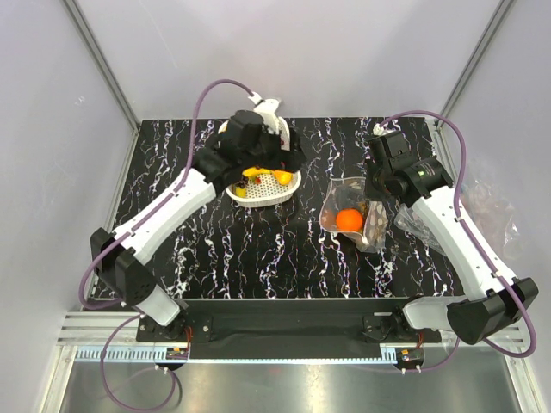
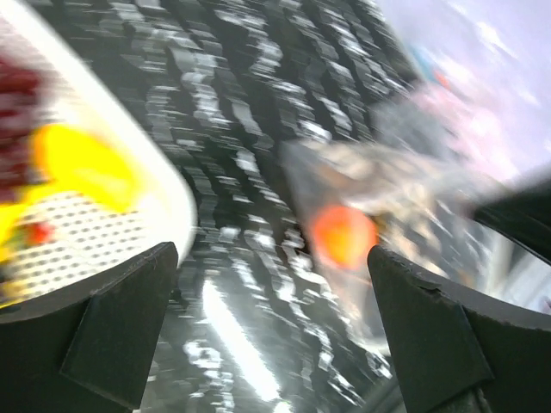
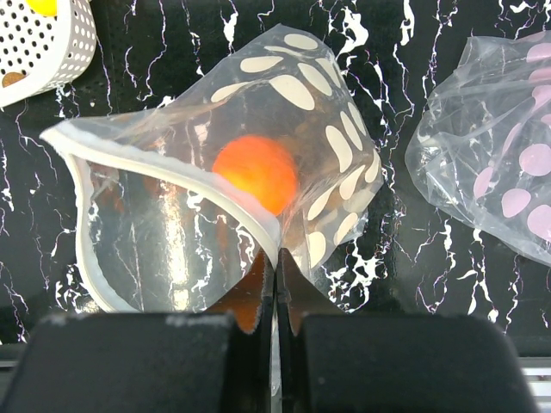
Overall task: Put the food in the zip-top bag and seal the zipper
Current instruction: Pick up the fake fruit from the bin.
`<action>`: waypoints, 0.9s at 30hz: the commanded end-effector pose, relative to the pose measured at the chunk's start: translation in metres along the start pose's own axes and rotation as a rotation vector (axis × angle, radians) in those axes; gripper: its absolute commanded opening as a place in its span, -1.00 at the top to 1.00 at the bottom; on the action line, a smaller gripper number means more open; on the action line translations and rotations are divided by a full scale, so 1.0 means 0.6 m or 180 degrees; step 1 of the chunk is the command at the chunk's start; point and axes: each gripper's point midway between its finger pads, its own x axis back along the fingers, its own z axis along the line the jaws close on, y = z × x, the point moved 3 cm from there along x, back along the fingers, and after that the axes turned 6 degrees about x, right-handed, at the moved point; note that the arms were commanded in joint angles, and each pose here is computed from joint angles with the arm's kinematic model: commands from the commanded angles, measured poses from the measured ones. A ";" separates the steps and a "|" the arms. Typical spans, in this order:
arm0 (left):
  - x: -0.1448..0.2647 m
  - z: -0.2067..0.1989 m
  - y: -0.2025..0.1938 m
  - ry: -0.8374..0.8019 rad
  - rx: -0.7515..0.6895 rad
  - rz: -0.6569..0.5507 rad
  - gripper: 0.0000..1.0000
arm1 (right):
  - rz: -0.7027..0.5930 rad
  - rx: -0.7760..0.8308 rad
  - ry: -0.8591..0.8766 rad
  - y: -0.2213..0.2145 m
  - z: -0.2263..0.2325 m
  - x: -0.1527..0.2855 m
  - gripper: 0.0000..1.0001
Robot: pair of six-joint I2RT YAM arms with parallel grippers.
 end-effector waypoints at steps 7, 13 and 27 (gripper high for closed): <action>-0.049 0.174 0.010 0.0838 0.0492 0.0078 -0.98 | -0.0149 -0.0049 -0.0016 0.009 -0.004 0.005 1.00; -0.115 0.238 -0.009 0.0853 0.0934 0.0201 -0.75 | -0.0178 -0.0066 -0.0001 0.010 -0.002 0.000 1.00; -0.089 0.347 0.027 0.1222 0.0806 0.0266 -0.51 | -0.0166 0.0002 0.0068 0.009 0.005 -0.009 1.00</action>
